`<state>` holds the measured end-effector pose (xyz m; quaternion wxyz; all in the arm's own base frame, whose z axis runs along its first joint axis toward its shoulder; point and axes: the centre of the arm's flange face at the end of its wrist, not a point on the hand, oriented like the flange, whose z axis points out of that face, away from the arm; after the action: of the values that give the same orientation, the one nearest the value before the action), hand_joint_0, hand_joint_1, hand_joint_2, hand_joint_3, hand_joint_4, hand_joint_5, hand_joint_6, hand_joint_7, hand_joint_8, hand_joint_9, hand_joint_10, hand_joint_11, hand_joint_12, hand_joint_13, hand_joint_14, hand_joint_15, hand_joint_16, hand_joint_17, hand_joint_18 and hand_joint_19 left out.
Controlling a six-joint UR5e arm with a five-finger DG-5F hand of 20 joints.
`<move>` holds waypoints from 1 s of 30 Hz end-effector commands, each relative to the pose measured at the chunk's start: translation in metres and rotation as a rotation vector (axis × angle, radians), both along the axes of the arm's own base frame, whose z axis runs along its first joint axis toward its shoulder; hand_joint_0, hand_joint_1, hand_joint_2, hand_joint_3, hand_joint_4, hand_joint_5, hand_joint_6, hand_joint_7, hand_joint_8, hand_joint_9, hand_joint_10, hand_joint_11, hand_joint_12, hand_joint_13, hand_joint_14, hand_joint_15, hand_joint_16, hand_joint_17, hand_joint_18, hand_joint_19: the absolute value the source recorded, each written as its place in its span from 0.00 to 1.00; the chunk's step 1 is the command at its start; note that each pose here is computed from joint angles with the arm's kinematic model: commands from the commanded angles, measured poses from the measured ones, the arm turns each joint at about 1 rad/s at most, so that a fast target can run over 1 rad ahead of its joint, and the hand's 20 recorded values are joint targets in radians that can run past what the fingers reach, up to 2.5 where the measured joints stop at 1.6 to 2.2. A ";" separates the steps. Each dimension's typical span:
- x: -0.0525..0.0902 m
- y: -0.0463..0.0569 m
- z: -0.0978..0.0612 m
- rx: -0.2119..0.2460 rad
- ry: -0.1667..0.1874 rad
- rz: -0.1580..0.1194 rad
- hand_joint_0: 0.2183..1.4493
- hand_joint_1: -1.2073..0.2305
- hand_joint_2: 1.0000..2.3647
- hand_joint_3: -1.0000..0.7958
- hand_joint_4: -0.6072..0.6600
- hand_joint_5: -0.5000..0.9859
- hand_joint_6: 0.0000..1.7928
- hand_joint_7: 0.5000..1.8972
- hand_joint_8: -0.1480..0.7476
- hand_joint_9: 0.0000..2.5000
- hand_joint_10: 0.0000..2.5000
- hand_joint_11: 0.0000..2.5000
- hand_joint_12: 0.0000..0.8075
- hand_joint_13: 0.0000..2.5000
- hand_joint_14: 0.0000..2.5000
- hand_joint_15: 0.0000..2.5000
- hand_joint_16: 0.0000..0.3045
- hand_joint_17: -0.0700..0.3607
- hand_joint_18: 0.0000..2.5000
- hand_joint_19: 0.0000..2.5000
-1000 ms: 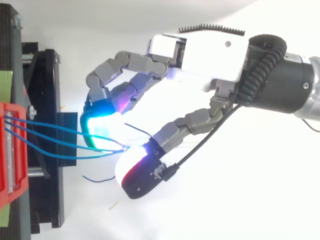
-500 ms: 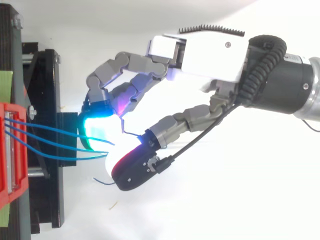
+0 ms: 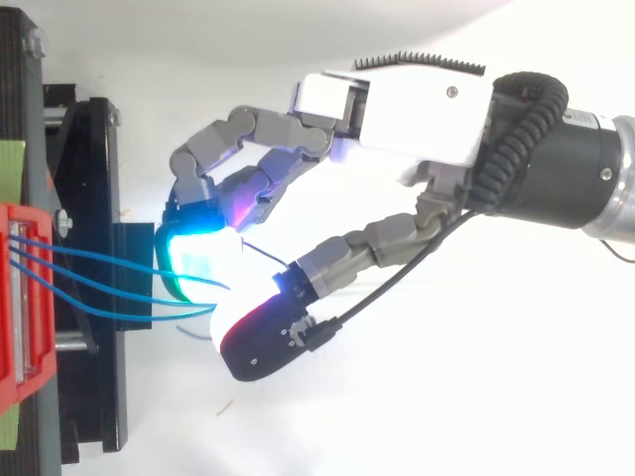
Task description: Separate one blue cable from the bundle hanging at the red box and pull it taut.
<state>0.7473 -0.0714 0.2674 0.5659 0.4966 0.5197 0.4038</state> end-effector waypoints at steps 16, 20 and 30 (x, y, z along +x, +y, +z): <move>0.000 0.000 0.000 0.000 0.004 0.001 0.50 0.15 0.00 0.28 0.36 0.21 0.51 0.48 0.42 0.29 0.01 0.30 0.44 0.21 0.00 0.12 0.15 0.41 0.27 0.13; 0.000 0.000 0.000 0.000 -0.001 0.000 0.50 0.14 0.01 0.39 0.37 0.20 0.51 0.47 0.41 0.27 0.01 0.29 0.44 0.19 0.00 0.11 0.15 0.41 0.25 0.14; 0.000 0.000 0.000 0.000 -0.001 0.000 0.43 0.16 0.01 0.56 0.40 0.19 0.50 0.44 0.41 0.24 0.01 0.27 0.44 0.16 0.00 0.09 0.16 0.41 0.23 0.11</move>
<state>0.7473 -0.0714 0.2674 0.5657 0.4964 0.5200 0.4040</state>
